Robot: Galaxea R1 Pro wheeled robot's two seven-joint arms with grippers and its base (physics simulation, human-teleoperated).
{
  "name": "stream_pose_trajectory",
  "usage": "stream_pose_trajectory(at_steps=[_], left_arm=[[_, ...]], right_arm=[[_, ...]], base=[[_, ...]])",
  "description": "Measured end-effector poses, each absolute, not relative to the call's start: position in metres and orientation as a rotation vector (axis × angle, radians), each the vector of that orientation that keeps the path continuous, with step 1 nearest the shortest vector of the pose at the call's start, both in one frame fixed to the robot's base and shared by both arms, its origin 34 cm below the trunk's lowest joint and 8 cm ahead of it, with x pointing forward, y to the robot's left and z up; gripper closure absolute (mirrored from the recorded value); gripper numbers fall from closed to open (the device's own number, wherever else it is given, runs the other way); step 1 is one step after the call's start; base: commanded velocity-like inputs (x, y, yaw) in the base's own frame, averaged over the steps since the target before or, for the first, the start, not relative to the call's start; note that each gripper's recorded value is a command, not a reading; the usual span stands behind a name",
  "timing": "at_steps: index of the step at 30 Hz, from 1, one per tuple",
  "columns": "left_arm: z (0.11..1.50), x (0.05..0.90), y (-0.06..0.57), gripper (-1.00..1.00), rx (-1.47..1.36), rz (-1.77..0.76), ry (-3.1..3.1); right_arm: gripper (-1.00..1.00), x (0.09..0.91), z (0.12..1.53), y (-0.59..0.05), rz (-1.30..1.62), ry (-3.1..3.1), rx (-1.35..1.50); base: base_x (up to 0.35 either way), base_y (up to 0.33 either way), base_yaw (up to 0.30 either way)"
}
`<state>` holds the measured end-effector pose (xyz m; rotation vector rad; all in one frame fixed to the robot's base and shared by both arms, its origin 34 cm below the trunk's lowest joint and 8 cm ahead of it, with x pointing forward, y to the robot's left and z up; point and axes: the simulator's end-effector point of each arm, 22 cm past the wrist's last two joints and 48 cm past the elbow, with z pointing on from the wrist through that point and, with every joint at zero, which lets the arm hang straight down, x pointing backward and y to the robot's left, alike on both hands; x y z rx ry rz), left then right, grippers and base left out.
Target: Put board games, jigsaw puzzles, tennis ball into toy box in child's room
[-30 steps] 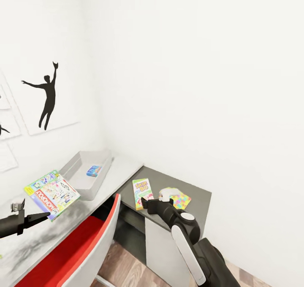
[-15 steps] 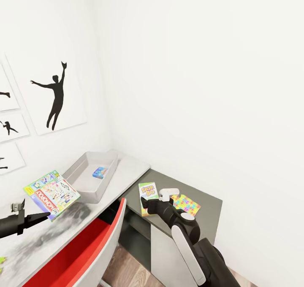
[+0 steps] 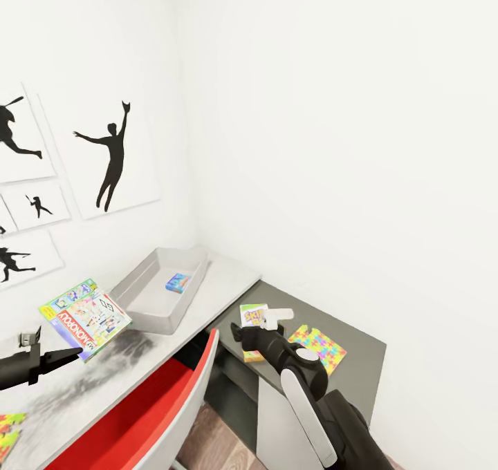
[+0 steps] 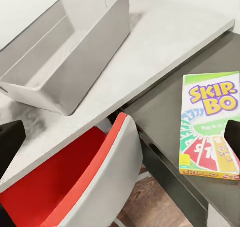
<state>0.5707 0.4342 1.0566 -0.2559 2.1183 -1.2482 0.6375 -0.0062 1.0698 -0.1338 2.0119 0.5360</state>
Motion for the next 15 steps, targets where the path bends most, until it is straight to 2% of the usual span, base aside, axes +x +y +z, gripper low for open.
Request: stream_pose_trajectory(at_steps=[10,15], left_arm=[[1.0565,0.5706,0.4343,1.00,-0.256,-1.248,2.119],[1.0567,0.5708,0.4343,1.00,-0.256,-1.248,2.118]], right_arm=[[-1.00,0.6375,1.0698,-0.0062,0.536,2.012,-0.134],[-1.00,0.6377,1.0698,-0.0068,0.535,2.011,-0.133]], base=[[0.289,0.004,0.290],[0.262,-0.074,0.099]])
